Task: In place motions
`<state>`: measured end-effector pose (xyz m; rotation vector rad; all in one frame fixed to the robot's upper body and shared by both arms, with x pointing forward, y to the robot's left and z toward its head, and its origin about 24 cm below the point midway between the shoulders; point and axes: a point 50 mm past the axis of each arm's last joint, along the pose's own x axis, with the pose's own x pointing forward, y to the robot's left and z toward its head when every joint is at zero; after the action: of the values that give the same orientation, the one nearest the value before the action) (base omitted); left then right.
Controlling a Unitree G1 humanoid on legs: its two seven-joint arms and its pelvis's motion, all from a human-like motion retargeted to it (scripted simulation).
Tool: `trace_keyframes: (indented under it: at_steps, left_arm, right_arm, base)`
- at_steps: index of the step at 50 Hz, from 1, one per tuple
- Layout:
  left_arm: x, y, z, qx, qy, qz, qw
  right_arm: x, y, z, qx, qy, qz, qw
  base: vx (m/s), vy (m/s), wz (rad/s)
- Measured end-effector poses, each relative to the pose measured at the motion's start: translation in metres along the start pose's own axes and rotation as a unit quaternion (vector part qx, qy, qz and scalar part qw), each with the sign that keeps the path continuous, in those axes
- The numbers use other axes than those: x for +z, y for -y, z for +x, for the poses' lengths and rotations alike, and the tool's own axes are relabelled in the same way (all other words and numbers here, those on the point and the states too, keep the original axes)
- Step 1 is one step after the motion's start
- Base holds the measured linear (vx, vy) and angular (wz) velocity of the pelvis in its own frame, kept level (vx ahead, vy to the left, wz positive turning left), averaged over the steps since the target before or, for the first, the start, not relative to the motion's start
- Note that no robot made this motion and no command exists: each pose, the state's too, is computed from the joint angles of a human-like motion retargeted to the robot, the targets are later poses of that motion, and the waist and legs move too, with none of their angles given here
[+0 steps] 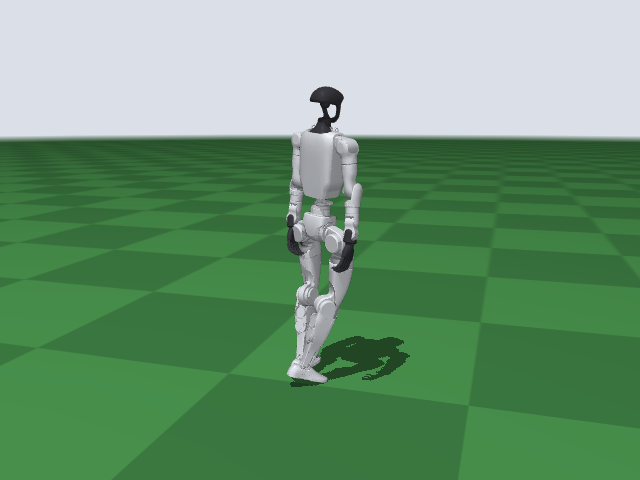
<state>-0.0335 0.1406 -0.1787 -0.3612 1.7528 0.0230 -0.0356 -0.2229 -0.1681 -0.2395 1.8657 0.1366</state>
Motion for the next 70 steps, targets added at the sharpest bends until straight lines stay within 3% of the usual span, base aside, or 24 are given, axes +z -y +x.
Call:
trace_keyframes:
  at_steps: [3, 7, 10, 12, 15, 17, 22, 25, 28, 32, 35, 37, 41, 45, 50, 53, 56, 60, 62, 65, 70]
  left_arm:
    - [-0.065, -0.022, -0.006, 0.061, -0.122, -0.148, 0.980]
    - [-0.110, -0.037, -0.015, 0.086, -0.150, -0.343, 0.923]
    - [-0.110, -0.040, -0.016, 0.056, -0.120, -0.414, 0.901]
    - [-0.113, -0.046, -0.018, 0.061, -0.105, -0.433, 0.893]
    - [-0.130, -0.054, -0.023, 0.095, -0.115, -0.444, 0.884]
    - [-0.122, -0.049, -0.020, 0.096, -0.118, -0.429, 0.891]
    - [-0.068, -0.036, -0.010, 0.044, -0.084, -0.294, 0.951]
    - [-0.029, -0.024, -0.007, 0.024, -0.056, -0.169, 0.984]
    - [0.018, -0.004, -0.007, 0.025, -0.015, -0.029, 0.999]
    - [0.148, 0.046, -0.041, 0.010, 0.159, 0.171, 0.972]
    - [0.252, 0.072, -0.115, 0.043, 0.324, 0.274, 0.905]
    - [0.291, 0.081, -0.161, 0.073, 0.402, 0.283, 0.867]
    - [0.311, 0.115, -0.194, 0.061, 0.498, 0.295, 0.813]
    - [0.295, 0.122, -0.172, 0.035, 0.473, 0.332, 0.816]
    - [0.196, 0.070, -0.067, 0.018, 0.299, 0.227, 0.927]
    - [0.084, 0.025, -0.013, 0.017, 0.120, 0.116, 0.986]
    - [-0.029, -0.019, -0.004, 0.038, -0.072, -0.010, 0.997]
    - [-0.122, -0.051, -0.027, 0.045, -0.237, -0.165, 0.956]
    - [-0.135, -0.052, -0.034, 0.021, -0.264, -0.232, 0.936]
    - [-0.123, -0.059, -0.032, 0.003, -0.196, -0.275, 0.941]
    - [-0.146, -0.062, -0.036, 0.033, -0.180, -0.371, 0.911]
  right_arm:
    - [0.126, 0.001, -0.041, 0.038, 0.176, -0.123, 0.976]
    - [0.260, 0.012, -0.159, 0.015, 0.427, -0.262, 0.865]
    - [0.302, 0.024, -0.245, -0.079, 0.561, -0.311, 0.763]
    - [0.312, 0.025, -0.278, -0.144, 0.630, -0.289, 0.706]
    - [0.312, 0.015, -0.288, -0.186, 0.687, -0.268, 0.649]
    - [0.307, 0.006, -0.270, -0.190, 0.673, -0.282, 0.657]
    - [0.243, -0.010, -0.140, -0.092, 0.504, -0.295, 0.807]
    - [0.144, -0.019, -0.048, -0.018, 0.302, -0.272, 0.914]
    - [0.018, -0.018, 0.002, 0.016, 0.055, -0.230, 0.972]
    - [-0.086, 0.018, 0.001, -0.045, -0.159, -0.098, 0.981]
    - [-0.127, 0.033, -0.007, -0.076, -0.201, 0.049, 0.975]
    - [-0.137, 0.034, -0.009, -0.075, -0.204, 0.119, 0.969]
    - [-0.168, 0.013, -0.008, -0.088, -0.199, 0.220, 0.951]
    - [-0.175, -0.010, -0.006, -0.069, -0.215, 0.246, 0.943]
    - [-0.118, -0.001, 0.002, -0.031, -0.159, 0.124, 0.979]
    - [-0.041, 0.004, 0.003, -0.010, -0.068, 0.030, 0.997]
    - [0.070, 0.000, -0.017, 0.009, 0.086, -0.089, 0.992]
    - [0.239, 0.005, -0.127, -0.014, 0.374, -0.251, 0.893]
    - [0.288, 0.011, -0.200, -0.074, 0.485, -0.307, 0.816]
    - [0.326, 0.026, -0.309, -0.200, 0.624, -0.309, 0.689]
    - [0.334, 0.009, -0.377, -0.236, 0.719, -0.313, 0.574]
  base:
    - [-0.26, -0.15, -1.67]
    - [-0.45, -0.19, -0.94]
    - [-0.42, -0.11, -0.64]
    - [-0.03, -0.01, -0.57]
    - [0.21, 0.07, 0.17]
    - [0.03, -0.03, 0.87]
    - [0.23, 0.01, 0.95]
    - [0.34, 0.10, 0.77]
    - [0.17, 0.18, 1.04]
    - [-0.48, 0.35, 0.70]
    - [-0.55, 0.31, 1.39]
    - [-0.33, 0.25, 0.63]
    - [0.08, -0.04, -0.01]
    - [0.16, -0.23, -0.57]
    - [0.35, -0.13, -0.91]
    - [0.37, -0.16, -0.70]
    - [0.17, -0.13, -1.47]
    - [-0.33, -0.25, -1.68]
    - [-0.55, -0.27, -0.47]
    - [-0.49, -0.26, -1.02]
    - [0.13, -0.03, 0.14]
